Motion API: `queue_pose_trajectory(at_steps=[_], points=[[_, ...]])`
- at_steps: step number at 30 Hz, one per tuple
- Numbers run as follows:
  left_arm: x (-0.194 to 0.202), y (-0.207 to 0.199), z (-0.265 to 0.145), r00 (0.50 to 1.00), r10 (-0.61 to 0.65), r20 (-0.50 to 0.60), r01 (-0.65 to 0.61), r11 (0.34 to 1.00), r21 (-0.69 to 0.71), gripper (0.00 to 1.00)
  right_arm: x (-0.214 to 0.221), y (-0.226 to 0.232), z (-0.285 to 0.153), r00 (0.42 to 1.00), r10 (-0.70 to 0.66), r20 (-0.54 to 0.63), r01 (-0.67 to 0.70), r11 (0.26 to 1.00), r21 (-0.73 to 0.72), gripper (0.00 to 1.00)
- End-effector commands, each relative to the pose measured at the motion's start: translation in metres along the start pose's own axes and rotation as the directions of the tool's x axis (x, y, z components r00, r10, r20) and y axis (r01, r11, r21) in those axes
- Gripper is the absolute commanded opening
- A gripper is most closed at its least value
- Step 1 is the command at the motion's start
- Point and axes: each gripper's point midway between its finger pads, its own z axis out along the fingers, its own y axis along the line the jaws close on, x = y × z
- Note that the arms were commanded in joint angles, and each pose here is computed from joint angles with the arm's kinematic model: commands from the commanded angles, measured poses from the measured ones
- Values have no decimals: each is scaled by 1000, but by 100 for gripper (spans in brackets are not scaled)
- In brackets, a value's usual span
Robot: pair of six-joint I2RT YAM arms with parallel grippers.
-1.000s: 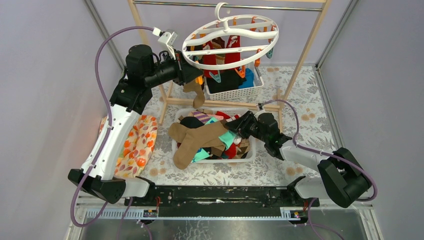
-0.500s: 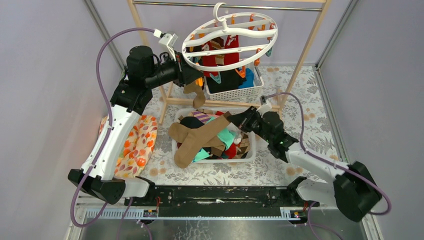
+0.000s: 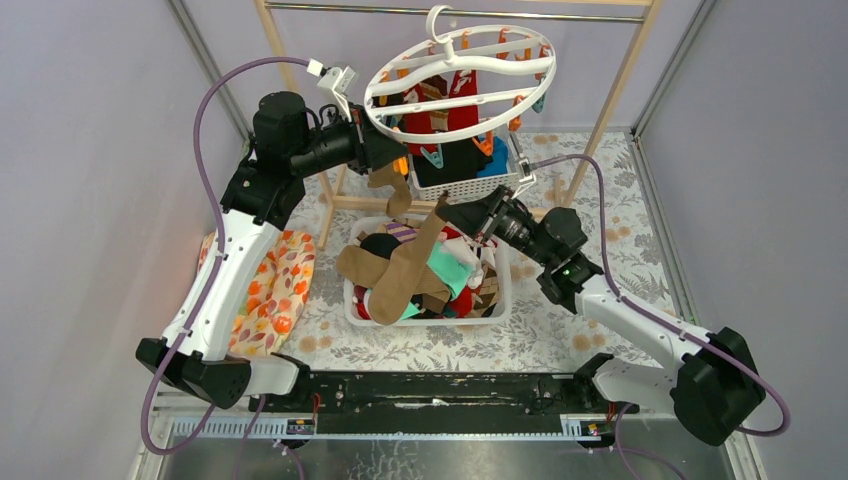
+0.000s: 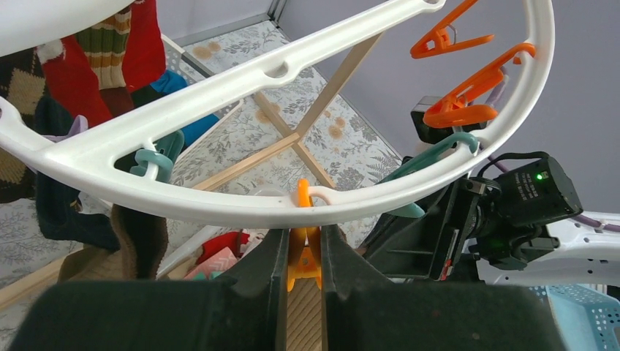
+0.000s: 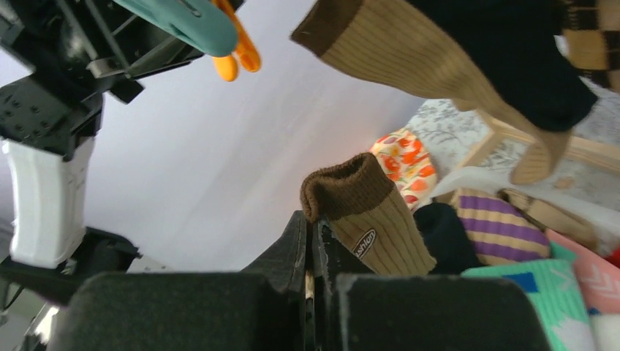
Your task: Clip the socks to the hanger
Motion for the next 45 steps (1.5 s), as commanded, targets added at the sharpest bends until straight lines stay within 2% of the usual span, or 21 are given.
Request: queue_pose_trajectory(at_steps=[1,8,22,32,36,39,40,42,45], points=[[-3,-10,-3,1000,-18,3,17,999,45,0,-15,68,5,999,-48,-18,41,960,-275,0],[-6,-23,-5,1000,-28,5,28,994,104,0,-5,110,0,989,-22,-143,-55,860,-507,0],[-12,-35,-10,998,-61,4,60,983,172,0,-1,125,8,966,26,-257,-198,712,-674,0],[-13,-39,-14,998,-66,-4,65,979,195,0,-11,110,25,973,62,-221,-197,722,-663,0],[-14,-33,-14,999,-52,8,50,987,156,0,-8,93,31,979,96,-183,-185,795,-578,0],[-15,-24,-14,999,-44,31,40,994,101,0,-3,65,30,988,106,-114,-145,892,-428,0],[-16,-20,-13,998,-43,42,40,996,79,0,1,50,30,992,96,-86,-120,933,-339,0],[-19,-12,-13,997,-46,63,44,999,32,0,9,27,26,999,23,-23,-26,989,-144,0],[-21,-6,-12,995,-56,82,57,998,-6,0,20,10,15,988,-155,8,153,983,100,0]])
